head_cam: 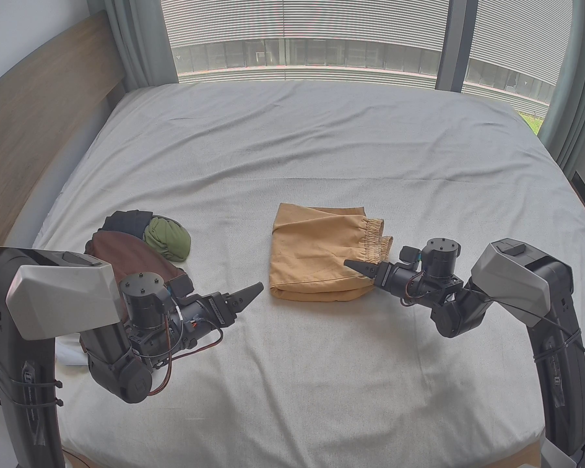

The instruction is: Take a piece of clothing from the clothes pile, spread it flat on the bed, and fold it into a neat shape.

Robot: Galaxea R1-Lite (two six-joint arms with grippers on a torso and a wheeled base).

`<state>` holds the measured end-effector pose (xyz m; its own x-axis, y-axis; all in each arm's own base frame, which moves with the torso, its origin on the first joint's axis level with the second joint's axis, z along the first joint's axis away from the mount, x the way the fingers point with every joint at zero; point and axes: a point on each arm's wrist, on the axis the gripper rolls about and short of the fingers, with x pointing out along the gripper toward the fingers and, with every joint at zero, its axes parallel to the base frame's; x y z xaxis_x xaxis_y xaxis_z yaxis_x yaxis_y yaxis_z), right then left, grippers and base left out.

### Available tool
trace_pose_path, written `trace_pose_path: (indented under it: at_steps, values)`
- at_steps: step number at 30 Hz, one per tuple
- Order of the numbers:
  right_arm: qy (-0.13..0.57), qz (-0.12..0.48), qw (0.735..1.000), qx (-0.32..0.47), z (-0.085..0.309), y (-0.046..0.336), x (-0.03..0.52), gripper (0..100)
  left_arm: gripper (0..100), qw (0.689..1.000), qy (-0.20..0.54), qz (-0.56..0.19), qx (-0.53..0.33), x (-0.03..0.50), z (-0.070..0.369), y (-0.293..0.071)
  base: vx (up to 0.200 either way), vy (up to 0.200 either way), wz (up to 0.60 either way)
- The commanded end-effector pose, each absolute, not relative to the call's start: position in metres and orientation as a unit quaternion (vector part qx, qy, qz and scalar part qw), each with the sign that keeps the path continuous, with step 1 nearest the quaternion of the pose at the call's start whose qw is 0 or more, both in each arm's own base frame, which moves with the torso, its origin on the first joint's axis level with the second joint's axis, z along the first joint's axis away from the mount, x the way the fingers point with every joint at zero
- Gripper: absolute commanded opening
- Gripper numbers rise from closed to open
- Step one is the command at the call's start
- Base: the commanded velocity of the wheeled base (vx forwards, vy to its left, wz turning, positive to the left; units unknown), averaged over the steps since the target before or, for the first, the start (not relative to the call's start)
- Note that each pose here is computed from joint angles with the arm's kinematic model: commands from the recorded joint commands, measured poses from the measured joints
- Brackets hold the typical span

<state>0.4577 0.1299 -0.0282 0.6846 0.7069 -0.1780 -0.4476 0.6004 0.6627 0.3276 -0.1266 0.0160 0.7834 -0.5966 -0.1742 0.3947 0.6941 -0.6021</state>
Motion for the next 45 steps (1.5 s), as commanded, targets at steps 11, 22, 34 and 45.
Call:
trace_pose_path:
  at_steps: [11,22,34,45]
  values:
    - [0.142,0.287,0.898,0.301,0.048,0.059,0.455,100,100,0.902,0.179,-0.278,-0.278,0.327,0.018,-0.128,0.0,0.0,0.0]
    - [0.122,0.342,0.886,0.289,0.079,0.103,0.443,100,100,0.903,0.177,-0.276,-0.278,0.328,0.018,-0.128,0.0,0.0,0.0]
    - [0.194,0.341,0.878,0.274,-0.005,0.132,0.452,100,100,0.903,0.178,-0.275,-0.278,0.328,0.018,-0.127,0.0,0.0,0.0]
    - [0.198,0.323,0.889,0.257,-0.028,0.133,0.451,100,100,0.903,0.178,-0.275,-0.277,0.328,0.017,-0.127,0.0,0.0,0.0]
